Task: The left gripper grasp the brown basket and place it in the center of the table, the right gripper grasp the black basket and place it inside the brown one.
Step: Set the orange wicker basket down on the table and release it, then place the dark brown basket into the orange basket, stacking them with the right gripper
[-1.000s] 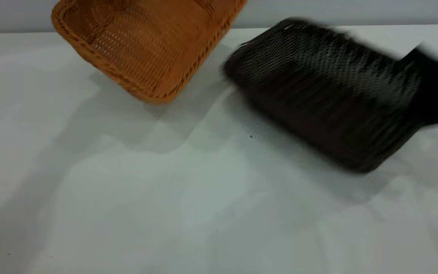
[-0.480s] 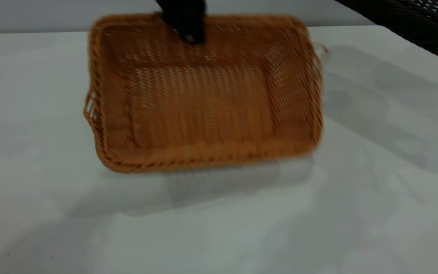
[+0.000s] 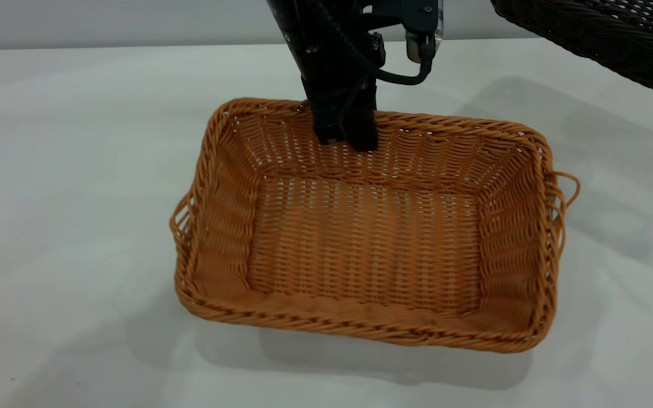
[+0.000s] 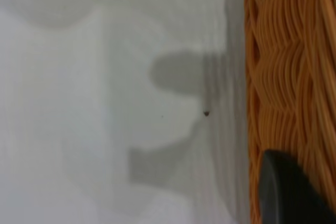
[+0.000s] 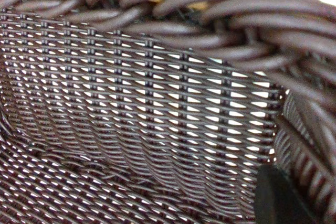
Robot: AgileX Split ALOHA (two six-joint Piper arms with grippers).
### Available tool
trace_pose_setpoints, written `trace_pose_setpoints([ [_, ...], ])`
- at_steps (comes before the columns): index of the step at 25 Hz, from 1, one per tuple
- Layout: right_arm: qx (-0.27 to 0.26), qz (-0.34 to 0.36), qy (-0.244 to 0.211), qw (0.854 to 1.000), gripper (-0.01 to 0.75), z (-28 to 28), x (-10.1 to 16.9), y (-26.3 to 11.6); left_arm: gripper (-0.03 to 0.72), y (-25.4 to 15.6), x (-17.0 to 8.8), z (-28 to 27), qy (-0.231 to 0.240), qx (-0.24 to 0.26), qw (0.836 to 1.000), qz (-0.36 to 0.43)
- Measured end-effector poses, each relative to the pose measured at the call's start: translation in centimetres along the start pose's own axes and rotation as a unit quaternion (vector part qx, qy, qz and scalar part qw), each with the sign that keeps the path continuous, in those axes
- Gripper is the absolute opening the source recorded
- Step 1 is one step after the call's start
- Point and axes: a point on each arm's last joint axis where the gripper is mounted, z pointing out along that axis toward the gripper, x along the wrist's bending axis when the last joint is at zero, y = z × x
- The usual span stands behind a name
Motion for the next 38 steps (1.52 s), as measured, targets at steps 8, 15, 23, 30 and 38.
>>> trace_pose_setpoints([
  [8,0.019,0.0,0.014,1.0,0.076,0.0,0.3,-0.3,0.275,0.1,0.3,0.0,0.015,-0.009,1.0,-0.017],
  [15,0.04,-0.003,0.029,0.999,0.076,-0.1,0.6,-0.7,0.496,0.0,1.3,-0.9,0.052,-0.025,0.994,-0.087],
  [23,0.095,-0.023,0.038,0.994,0.076,0.7,2.2,-1.9,0.518,-7.5,5.8,-9.6,0.11,-0.052,0.94,-0.318],
  [30,0.204,-0.11,0.039,0.972,0.076,4.2,9.2,-6.6,0.518,-15.9,7.9,-13.5,0.156,-0.053,0.888,-0.43],
  [38,0.246,-0.173,0.05,0.952,0.076,6.8,15.3,-11.9,0.518,-19.3,8.2,-14.7,0.17,-0.05,0.869,-0.461],
])
